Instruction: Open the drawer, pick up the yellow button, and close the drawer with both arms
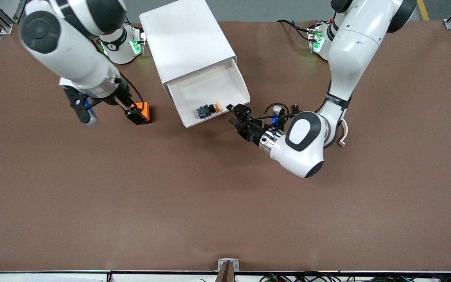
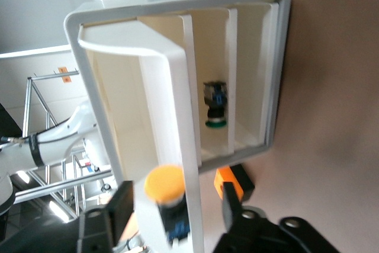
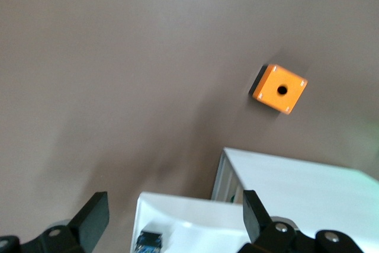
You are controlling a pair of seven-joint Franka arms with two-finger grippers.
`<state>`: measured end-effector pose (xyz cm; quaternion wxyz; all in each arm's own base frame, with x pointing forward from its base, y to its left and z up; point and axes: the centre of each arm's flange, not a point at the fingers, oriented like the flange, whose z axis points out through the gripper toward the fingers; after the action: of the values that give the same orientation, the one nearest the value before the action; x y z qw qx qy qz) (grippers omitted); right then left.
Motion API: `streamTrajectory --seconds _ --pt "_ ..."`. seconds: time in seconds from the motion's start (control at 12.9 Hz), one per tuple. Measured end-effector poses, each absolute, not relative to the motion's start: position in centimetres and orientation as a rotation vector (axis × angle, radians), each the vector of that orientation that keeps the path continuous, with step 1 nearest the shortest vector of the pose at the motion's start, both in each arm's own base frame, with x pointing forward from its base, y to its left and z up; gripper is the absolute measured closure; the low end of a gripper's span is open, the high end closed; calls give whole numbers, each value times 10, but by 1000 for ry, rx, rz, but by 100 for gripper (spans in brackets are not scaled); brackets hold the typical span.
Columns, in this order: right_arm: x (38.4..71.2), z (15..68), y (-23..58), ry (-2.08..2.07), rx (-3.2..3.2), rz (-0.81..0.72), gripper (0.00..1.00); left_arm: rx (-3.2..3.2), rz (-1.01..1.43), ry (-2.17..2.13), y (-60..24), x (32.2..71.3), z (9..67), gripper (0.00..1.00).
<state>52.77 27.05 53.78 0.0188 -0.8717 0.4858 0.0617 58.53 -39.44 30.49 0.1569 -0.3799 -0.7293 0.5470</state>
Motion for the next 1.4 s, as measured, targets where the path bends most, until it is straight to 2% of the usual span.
streamTrajectory --seconds 0.16,0.39,0.7,0.86,1.17,1.32,1.4 --pt "522 524 305 1589 -2652 178 0 -1108 1553 -2157 -359 612 319 2" --pt "510 503 351 1692 -2579 169 0 -1268 1380 -2243 -319 628 340 1" --pt "477 471 405 1750 -2515 153 0 -1539 1246 -2285 -276 642 374 0" --pt "464 453 423 1769 -2502 142 0 -1754 1111 -2232 -264 642 382 1" --pt "459 405 445 1810 -2526 68 0 -2220 927 -1971 -265 635 404 0" --pt "455 394 451 1807 -2544 65 3 -2397 867 -1815 -266 631 416 0" --pt "455 394 452 1803 -2546 61 12 -2461 851 -1728 -267 628 417 0"
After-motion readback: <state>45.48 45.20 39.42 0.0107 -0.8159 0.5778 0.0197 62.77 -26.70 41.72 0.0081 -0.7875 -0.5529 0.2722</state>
